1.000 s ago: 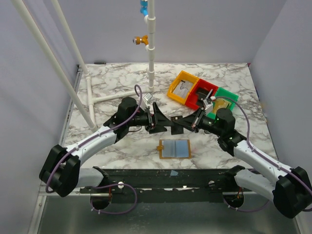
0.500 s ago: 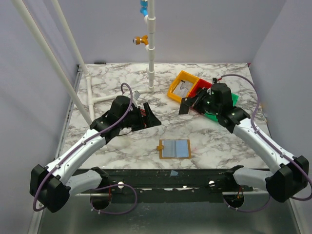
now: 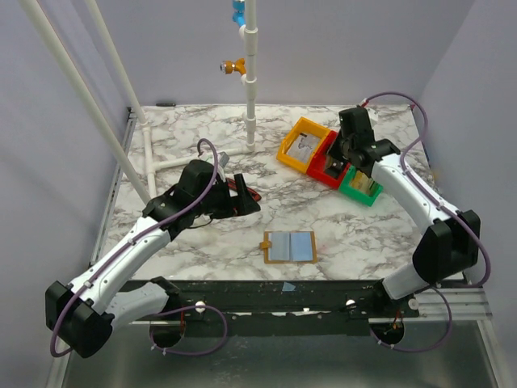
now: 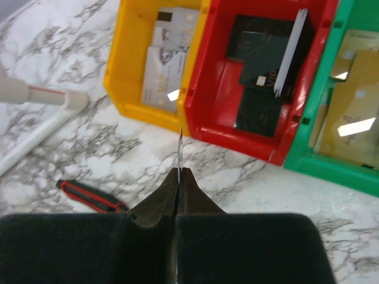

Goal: Take the credit cards out of the card holder
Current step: Place the credit card in the storage box.

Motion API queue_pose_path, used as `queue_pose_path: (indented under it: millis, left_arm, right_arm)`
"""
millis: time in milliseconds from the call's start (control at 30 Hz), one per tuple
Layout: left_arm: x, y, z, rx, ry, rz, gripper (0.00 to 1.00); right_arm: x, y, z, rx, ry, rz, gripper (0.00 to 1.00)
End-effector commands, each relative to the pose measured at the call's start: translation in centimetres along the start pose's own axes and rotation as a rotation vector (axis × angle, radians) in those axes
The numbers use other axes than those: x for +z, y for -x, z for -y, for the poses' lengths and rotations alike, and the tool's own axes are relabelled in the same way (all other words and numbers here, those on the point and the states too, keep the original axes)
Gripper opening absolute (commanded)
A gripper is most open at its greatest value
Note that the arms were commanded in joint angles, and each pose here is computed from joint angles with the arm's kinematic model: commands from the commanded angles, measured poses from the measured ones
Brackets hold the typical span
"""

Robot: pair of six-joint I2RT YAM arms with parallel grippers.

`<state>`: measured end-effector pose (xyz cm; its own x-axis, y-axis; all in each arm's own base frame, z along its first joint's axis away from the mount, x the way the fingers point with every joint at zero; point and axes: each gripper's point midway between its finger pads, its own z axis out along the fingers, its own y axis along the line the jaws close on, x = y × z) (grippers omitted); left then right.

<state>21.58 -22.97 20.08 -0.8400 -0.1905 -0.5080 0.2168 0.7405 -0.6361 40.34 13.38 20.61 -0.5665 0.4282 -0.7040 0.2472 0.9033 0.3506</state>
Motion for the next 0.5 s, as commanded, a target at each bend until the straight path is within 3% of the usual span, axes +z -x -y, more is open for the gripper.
queue_pose_path:
  millis: [0, 467]
  left_arm:
    - [-1.1, 0.9, 0.0, 0.031, 0.020, 0.051, 0.90]
    - [-1.0, 0.8, -0.7, 0.009, 0.054, 0.050, 0.90]
  right_arm:
    - [2.3, 1.4, 2.4, -0.096, -0.151, 0.026, 0.01]
    - [10.3, 2.4, 3.8, -0.161, -0.300, 0.008, 0.01]
